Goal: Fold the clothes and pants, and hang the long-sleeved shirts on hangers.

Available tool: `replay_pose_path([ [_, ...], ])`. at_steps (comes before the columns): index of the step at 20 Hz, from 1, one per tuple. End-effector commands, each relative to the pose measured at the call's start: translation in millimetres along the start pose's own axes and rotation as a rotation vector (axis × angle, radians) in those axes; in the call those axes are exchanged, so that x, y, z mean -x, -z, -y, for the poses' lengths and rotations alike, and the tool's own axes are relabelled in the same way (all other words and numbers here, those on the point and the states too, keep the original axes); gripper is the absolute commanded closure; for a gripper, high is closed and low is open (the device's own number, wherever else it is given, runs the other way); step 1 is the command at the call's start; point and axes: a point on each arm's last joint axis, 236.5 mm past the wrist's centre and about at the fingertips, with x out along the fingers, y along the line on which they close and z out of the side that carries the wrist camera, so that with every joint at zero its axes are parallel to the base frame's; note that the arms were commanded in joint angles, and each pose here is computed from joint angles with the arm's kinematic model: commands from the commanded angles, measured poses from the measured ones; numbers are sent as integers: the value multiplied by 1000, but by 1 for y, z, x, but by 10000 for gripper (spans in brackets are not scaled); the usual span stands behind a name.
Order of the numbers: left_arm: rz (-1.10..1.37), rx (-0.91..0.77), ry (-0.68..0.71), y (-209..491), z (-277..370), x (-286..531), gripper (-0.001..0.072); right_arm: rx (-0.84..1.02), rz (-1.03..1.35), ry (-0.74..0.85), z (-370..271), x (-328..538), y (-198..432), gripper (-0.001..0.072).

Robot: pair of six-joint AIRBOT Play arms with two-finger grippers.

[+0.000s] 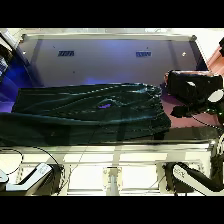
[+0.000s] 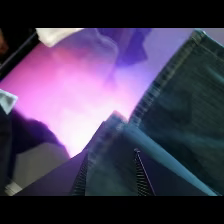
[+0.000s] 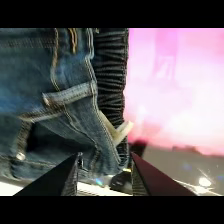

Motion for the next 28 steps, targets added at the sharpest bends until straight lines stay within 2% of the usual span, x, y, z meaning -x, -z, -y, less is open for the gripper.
replay_pose_path([
  [1,-54,2,47,12,11,1,360,110,-62,-18,4,-19,13,361],
  [5,-207,-63,66,49,13,6,360,169,-136,-85,3,-45,24,349],
  [6,-253,-86,57,59,10,8,360,190,-147,-125,-3,-49,26,280],
  [8,-331,-84,3,77,-3,13,360,216,-168,-214,-18,-56,31,274],
  [11,-392,-70,-30,90,-11,18,360,214,-167,-207,-14,-64,29,277],
  [12,-404,-69,-24,93,-9,19,360,210,-157,-202,-12,-65,26,290],
  [13,-415,-68,-18,95,-8,20,360,204,-149,-200,-12,-66,24,367],
  [14,-422,-67,-15,97,-7,21,360,194,-156,-208,-14,-65,26,489],
  [15,-429,-67,-13,99,-7,21,360,193,-178,-226,-18,-63,31,690],
  [18,-491,-81,-45,118,-19,25,360,205,-284,-246,-20,-55,56,682],
  [23,-609,32,-90,170,-48,22,362,165,-302,-232,-18,-52,58,682],
  [28,-430,25,-162,133,-68,1,363,124,-293,-243,-22,-52,55,682],
])
